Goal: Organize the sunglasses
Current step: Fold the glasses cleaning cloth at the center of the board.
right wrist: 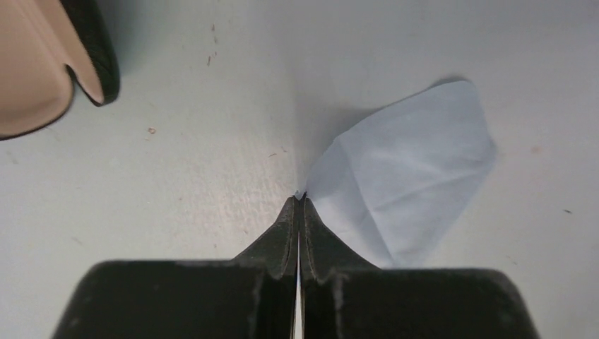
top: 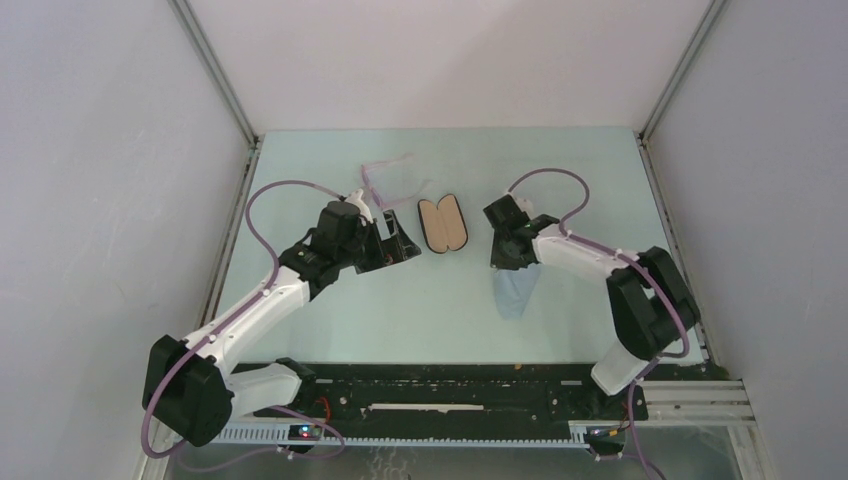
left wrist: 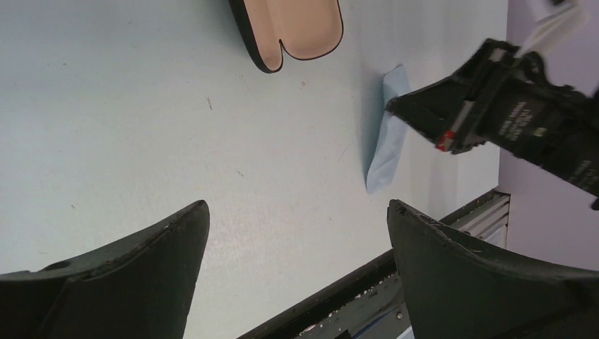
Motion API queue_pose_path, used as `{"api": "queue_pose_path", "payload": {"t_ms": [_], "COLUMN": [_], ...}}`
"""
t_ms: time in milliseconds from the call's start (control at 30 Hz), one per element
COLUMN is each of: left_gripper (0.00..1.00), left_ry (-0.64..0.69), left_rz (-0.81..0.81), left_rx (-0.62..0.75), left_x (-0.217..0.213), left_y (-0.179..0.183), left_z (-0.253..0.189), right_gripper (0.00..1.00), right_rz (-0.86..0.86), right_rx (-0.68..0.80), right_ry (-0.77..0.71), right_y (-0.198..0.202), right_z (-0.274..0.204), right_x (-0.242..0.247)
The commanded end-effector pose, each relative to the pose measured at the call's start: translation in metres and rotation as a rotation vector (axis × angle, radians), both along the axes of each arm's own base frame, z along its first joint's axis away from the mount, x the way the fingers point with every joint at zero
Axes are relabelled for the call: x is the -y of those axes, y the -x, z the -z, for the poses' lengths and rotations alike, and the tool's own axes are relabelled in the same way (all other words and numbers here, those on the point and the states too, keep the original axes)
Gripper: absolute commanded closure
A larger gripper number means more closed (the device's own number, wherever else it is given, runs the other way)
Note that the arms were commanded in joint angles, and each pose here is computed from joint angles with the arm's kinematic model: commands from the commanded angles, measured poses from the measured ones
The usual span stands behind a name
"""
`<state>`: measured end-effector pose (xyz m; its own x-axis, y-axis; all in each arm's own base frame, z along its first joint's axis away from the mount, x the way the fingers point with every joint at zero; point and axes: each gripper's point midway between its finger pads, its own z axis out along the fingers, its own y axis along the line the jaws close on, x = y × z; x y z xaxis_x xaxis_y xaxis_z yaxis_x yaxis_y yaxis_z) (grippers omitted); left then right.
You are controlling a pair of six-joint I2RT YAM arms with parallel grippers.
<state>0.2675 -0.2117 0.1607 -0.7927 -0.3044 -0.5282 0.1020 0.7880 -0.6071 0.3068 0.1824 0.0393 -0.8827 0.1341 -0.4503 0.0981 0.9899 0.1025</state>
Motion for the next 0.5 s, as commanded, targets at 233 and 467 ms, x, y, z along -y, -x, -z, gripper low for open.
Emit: {"api": "queue_pose_path", "payload": {"t_ms": [233,467], "left_gripper": [0.00,0.00], "left_ry": [0.015,0.010], "left_rz": [0.125,0.323], "left_rx": [0.039,0.014], "left_x": [0.032,0.104], "left_y": [-0.006,0.009], "left_z": [-0.014,-0.016], "right_gripper": [1.00,1.00], "right_rz": [0.266,0.456], "right_rx": [0.063,0.005], "right_ry": [-0.030,-0.054], "right_y": [0.044,0.099], "right_z": [-0.034,-0.014], "right_x": [0.095,0.134]}}
